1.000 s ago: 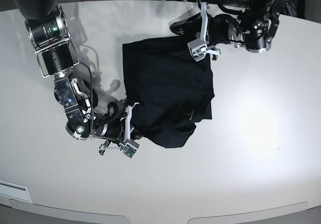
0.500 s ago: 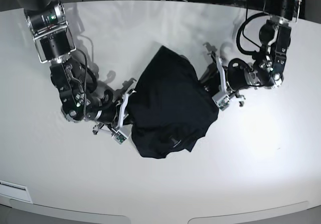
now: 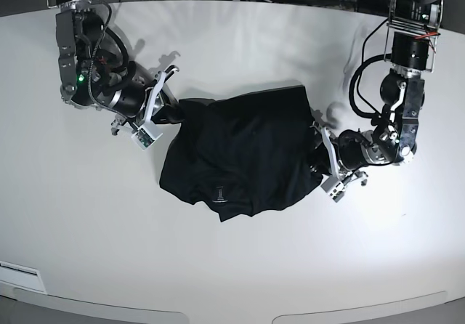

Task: Fold the T-shirt properly
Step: 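Push the shirt's sides inward with both grippers to square the bundle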

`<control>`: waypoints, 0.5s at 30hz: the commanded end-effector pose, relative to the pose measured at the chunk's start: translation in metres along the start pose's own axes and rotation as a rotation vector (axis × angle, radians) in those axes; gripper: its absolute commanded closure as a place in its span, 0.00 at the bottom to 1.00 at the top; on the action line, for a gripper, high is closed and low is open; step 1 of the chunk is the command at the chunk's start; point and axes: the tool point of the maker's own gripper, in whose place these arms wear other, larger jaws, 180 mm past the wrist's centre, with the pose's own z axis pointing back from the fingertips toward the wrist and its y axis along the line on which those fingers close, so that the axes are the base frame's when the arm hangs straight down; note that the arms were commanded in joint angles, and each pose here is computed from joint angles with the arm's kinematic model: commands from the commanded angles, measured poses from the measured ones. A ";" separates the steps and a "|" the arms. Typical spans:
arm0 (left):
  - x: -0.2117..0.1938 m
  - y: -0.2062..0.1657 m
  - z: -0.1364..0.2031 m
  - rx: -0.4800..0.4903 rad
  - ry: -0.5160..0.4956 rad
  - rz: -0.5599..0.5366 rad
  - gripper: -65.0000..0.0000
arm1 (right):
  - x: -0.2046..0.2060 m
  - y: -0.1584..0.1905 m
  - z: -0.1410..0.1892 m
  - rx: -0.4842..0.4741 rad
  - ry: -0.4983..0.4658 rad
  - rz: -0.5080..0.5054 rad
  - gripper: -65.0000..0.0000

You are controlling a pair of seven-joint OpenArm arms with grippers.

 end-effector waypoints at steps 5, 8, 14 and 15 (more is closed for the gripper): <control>0.033 -0.022 0.017 -0.122 0.001 0.013 1.00 | 0.068 -0.006 0.048 -0.045 -0.251 0.032 1.00; 0.046 -0.052 0.037 -0.263 -0.029 0.042 1.00 | 0.099 -0.005 0.082 -0.027 -0.384 0.004 1.00; 0.047 -0.112 0.076 -0.433 -0.099 0.033 1.00 | 0.096 0.000 0.132 0.017 -0.484 -0.101 1.00; 0.046 -0.119 0.082 -0.440 -0.104 0.021 1.00 | 0.091 0.002 0.138 0.018 -0.477 -0.113 1.00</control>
